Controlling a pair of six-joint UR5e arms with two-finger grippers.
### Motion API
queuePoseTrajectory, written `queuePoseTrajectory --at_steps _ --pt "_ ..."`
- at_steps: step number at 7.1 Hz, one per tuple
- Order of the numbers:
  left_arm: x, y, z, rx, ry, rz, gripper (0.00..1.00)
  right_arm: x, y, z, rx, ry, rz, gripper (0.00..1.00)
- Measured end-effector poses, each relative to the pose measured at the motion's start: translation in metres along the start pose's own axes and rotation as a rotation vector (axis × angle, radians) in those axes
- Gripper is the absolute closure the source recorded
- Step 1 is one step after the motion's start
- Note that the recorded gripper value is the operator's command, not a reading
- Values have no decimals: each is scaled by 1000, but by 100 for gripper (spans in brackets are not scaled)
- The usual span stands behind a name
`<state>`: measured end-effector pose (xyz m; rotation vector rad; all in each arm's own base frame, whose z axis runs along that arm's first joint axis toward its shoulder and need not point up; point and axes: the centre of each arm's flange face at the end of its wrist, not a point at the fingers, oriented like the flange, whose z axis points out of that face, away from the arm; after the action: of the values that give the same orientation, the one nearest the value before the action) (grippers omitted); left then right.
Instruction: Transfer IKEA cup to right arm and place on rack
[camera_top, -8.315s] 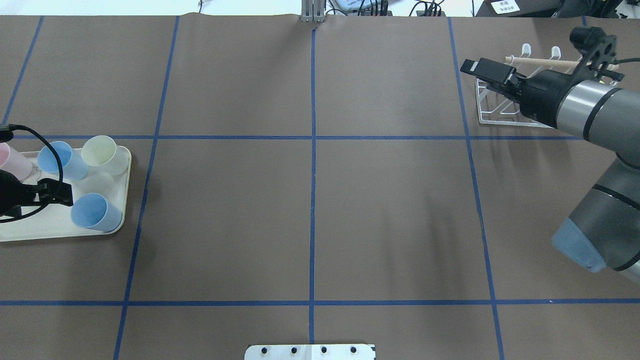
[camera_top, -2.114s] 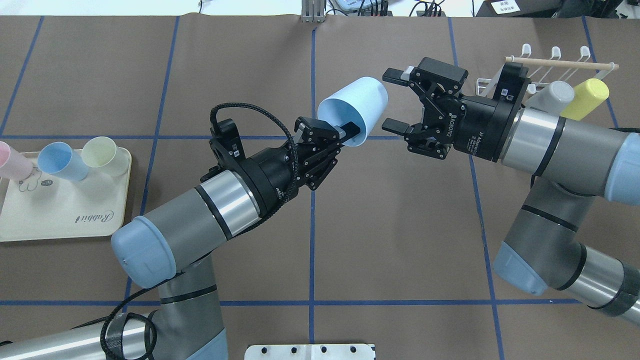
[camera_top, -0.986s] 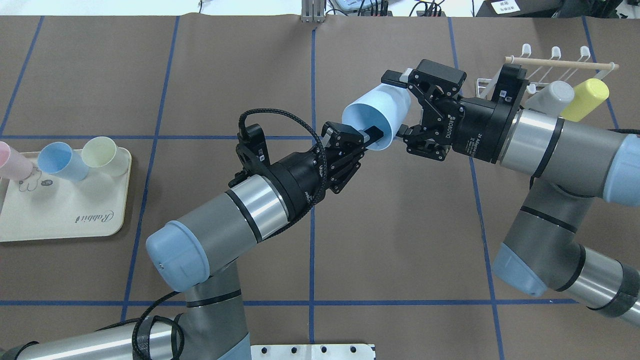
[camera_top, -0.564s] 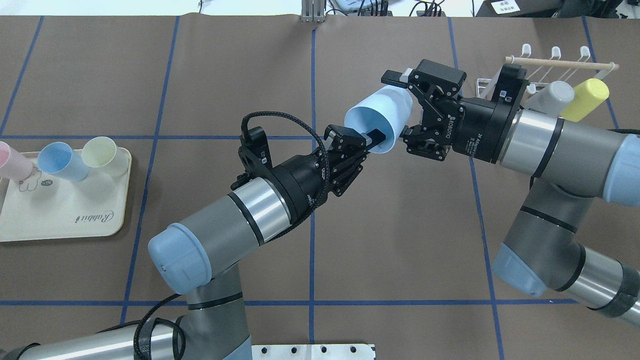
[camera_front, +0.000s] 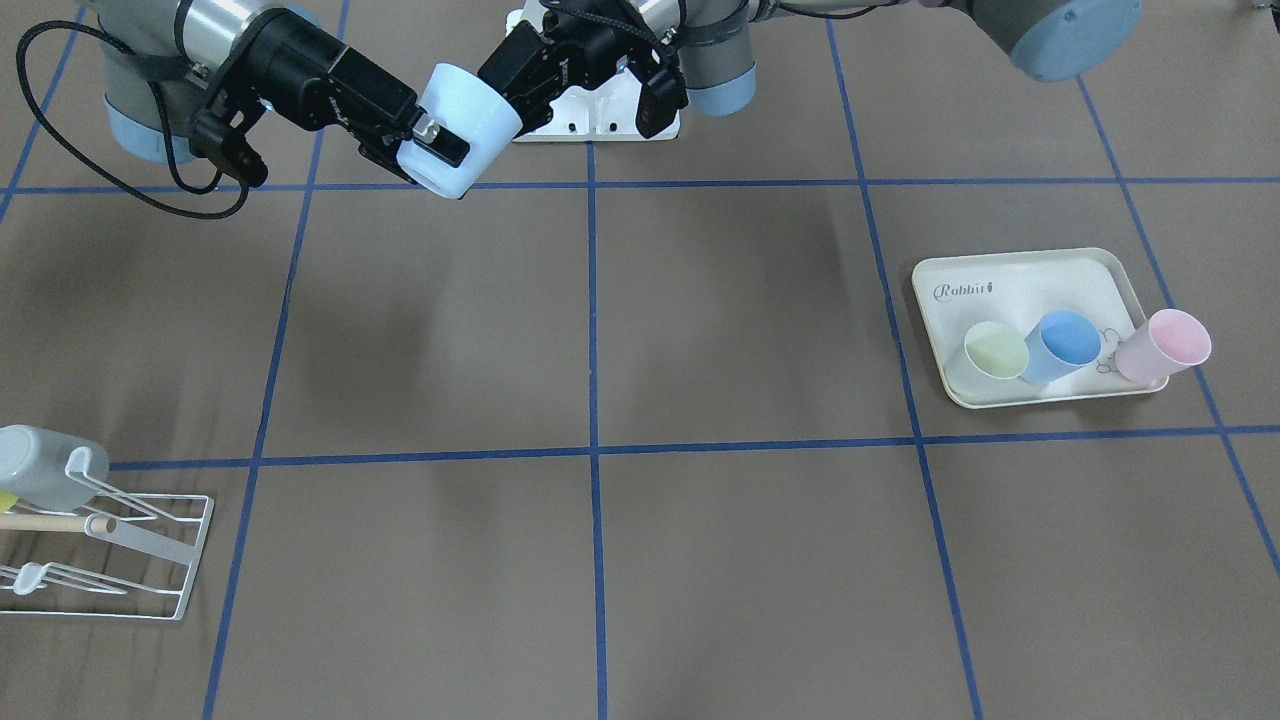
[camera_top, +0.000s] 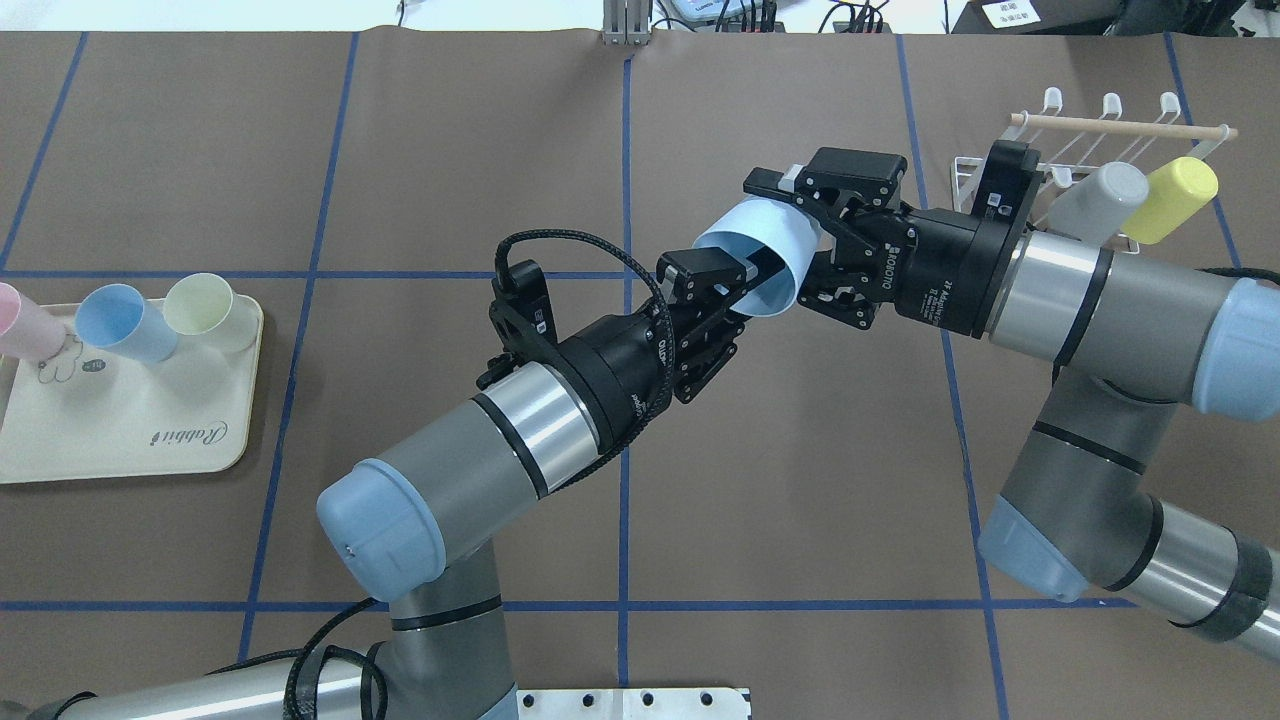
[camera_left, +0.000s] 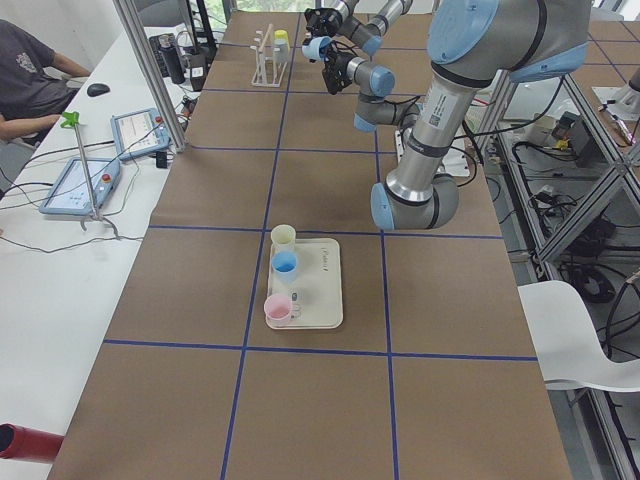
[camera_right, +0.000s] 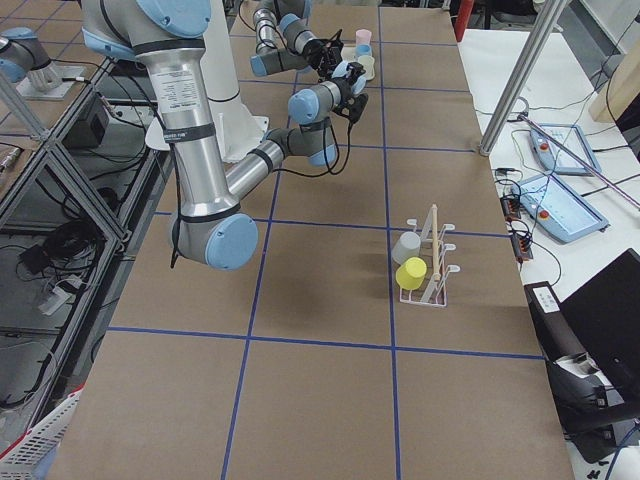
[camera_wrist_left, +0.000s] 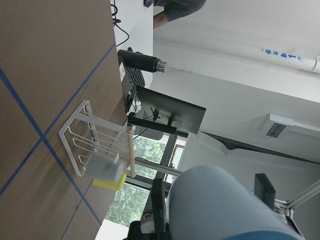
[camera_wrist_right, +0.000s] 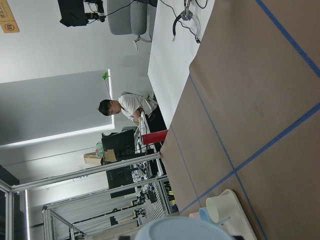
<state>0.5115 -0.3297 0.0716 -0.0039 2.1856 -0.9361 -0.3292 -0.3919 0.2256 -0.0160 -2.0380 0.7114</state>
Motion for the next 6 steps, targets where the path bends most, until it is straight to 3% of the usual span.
queuePoseTrajectory --at_steps 3,6 --pt "-3 -2 -1 10 -1 35 0 8 -7 -5 -25 -45 -6 100" --pt "-3 -2 -2 8 -1 40 0 -2 -44 -14 48 -62 -34 100"
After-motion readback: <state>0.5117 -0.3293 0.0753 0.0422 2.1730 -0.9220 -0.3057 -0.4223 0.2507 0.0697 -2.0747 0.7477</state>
